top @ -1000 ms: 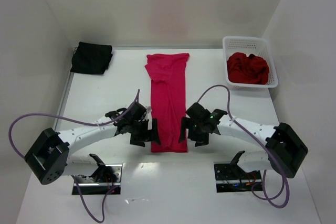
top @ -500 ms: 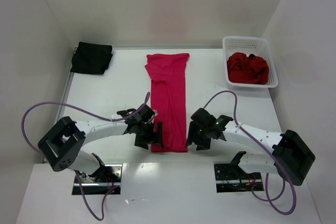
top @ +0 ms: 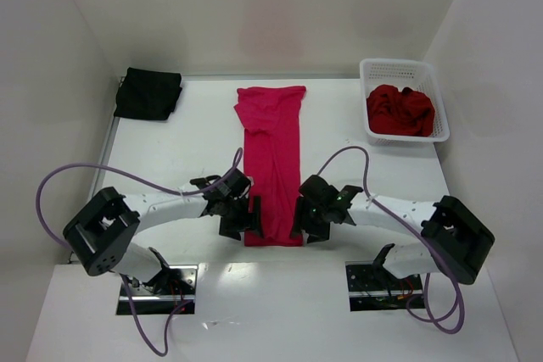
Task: Fold and stack the t-shirts
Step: Grab the bottom of the folded rectangular tshirt with both arms
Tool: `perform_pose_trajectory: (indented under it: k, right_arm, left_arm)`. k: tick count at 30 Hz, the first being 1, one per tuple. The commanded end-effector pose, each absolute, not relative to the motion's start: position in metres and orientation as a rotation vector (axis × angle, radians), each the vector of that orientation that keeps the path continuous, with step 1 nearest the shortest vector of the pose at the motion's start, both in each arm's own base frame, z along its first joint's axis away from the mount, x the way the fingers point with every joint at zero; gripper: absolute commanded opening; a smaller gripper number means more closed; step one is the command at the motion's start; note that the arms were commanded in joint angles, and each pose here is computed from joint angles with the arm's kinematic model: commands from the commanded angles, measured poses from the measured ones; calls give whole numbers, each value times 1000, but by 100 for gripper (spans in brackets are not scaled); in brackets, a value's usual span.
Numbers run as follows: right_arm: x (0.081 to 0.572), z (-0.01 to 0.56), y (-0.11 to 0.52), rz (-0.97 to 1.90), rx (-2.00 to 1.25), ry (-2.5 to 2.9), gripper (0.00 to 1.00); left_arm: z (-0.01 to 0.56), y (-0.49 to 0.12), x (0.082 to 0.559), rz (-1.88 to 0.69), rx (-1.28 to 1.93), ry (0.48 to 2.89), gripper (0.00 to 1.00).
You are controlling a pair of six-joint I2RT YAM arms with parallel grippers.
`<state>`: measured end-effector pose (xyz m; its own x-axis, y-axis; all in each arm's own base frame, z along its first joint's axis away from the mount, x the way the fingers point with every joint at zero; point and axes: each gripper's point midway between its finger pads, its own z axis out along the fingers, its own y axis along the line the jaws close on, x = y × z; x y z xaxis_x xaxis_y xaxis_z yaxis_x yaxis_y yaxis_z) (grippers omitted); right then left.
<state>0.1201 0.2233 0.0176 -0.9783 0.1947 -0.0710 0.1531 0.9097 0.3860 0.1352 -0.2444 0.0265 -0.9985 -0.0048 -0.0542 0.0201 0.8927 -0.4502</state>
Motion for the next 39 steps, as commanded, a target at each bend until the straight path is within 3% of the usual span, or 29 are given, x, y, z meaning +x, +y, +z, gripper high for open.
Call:
perform_pose_trajectory:
  k: [1, 6, 13, 17, 21, 24, 25, 30, 39]
  right_arm:
    - [126, 19, 236, 625, 253, 2927, 64]
    - [128, 21, 241, 663, 276, 2914, 59]
    - [126, 15, 240, 686, 316, 2902, 45]
    - [123, 12, 242, 684, 302, 2919, 40]
    - [119, 10, 245, 687, 276, 2926, 28]
    - [119, 10, 245, 687, 276, 2926, 19]
    - [119, 11, 246, 688, 289, 2926, 14]
    - [120, 22, 247, 725, 297, 2901, 6]
    - [121, 56, 248, 788, 299, 2855, 0]
  left_arm:
    - [23, -247, 145, -672, -16, 2982, 81]
    - [23, -247, 145, -672, -16, 2982, 74]
    - [17, -242, 140, -652, -34, 3005, 52]
    - [15, -241, 139, -653, -48, 3006, 49]
    - [12, -240, 134, -645, -36, 3017, 45]
    - [14, -244, 132, -666, -32, 3017, 34]
    - [14, -244, 132, -666, -32, 3017, 24]
    - [17, -242, 126, -668, -32, 3021, 1]
    - [54, -235, 111, -769, -26, 2970, 0]
